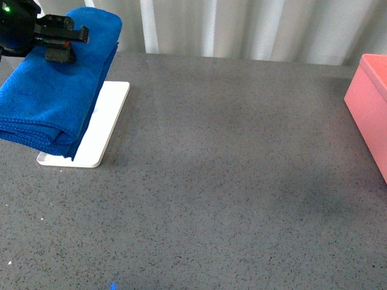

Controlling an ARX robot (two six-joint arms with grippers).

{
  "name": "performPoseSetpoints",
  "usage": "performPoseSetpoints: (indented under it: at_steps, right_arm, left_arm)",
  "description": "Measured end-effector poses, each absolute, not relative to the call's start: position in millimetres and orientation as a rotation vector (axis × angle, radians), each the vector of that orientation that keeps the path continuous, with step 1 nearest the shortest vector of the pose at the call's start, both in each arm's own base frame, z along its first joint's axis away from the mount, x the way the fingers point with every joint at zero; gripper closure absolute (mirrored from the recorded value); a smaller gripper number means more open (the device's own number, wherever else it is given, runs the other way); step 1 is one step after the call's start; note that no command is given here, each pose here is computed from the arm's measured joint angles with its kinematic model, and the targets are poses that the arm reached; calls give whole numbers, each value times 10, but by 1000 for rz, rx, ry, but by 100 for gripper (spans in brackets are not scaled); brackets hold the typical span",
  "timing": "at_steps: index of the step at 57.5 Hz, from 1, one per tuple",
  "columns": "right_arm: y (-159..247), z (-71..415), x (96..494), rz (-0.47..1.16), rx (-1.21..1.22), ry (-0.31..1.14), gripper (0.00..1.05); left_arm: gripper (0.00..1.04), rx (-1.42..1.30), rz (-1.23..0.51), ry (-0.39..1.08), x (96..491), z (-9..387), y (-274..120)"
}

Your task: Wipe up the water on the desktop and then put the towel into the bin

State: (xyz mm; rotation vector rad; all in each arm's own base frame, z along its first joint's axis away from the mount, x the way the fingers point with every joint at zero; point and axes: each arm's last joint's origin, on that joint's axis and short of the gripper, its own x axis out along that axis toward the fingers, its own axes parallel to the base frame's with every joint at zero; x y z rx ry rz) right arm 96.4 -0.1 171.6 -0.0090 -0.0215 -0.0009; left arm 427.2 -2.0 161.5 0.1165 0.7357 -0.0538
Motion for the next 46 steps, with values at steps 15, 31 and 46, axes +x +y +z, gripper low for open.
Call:
performPoseSetpoints:
  at_steps: [15, 31, 46]
  right_arm:
    - [-1, 1716, 964, 0, -9, -22, 7]
    - [-1, 1717, 964, 0, -9, -22, 7]
    - [-1, 1716, 964, -1, -9, -22, 7]
  left_arm:
    - [98, 66, -100, 679, 4237, 1698, -11]
    - [100, -16, -182, 558, 4129, 2019, -53]
    - [100, -124, -402, 440, 3821, 2505, -333]
